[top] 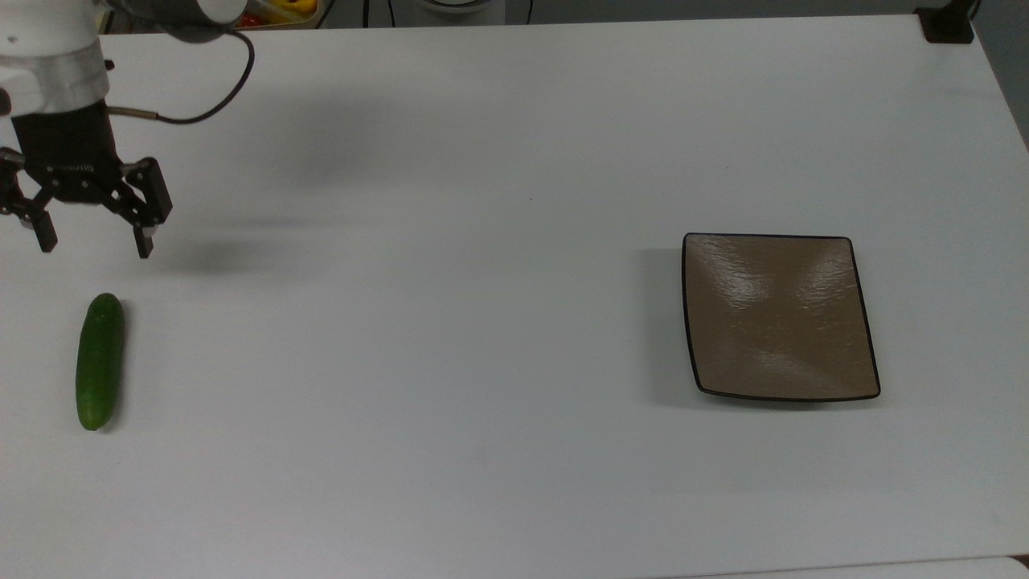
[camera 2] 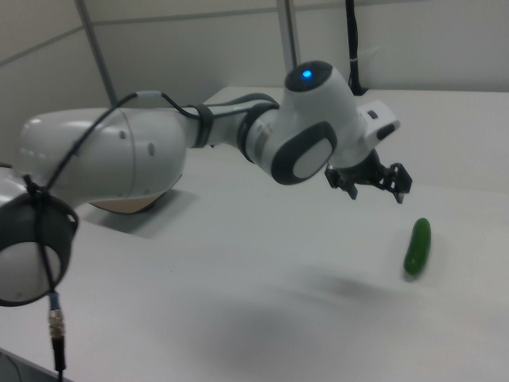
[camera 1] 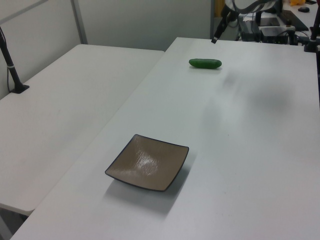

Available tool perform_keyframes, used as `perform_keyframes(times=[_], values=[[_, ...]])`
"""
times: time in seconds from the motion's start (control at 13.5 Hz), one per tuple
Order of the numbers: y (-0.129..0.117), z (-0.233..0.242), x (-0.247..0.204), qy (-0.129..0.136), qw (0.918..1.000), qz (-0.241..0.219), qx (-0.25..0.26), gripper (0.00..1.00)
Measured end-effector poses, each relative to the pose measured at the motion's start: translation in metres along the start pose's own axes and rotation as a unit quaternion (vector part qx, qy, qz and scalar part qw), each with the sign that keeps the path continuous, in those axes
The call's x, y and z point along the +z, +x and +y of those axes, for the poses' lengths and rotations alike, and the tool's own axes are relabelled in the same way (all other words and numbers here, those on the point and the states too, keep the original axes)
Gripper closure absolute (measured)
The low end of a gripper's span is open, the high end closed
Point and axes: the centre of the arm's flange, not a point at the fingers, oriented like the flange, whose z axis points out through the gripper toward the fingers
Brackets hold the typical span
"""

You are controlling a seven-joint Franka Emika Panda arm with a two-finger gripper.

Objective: Cucumber placed on a ceramic plate
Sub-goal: 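Move the open gripper over the green cucumber, then lower the gripper and close it around the cucumber's middle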

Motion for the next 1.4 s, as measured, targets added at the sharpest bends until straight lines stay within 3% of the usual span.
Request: perform_keyframes(times=[0.59,1.4], values=[[-0.019,0.031,0.105,-0.033,0.9978,0.031,0.049,0.0],[-0.039,0.038,0.158,-0.035,0.9968,0.039,0.061,0.01]])
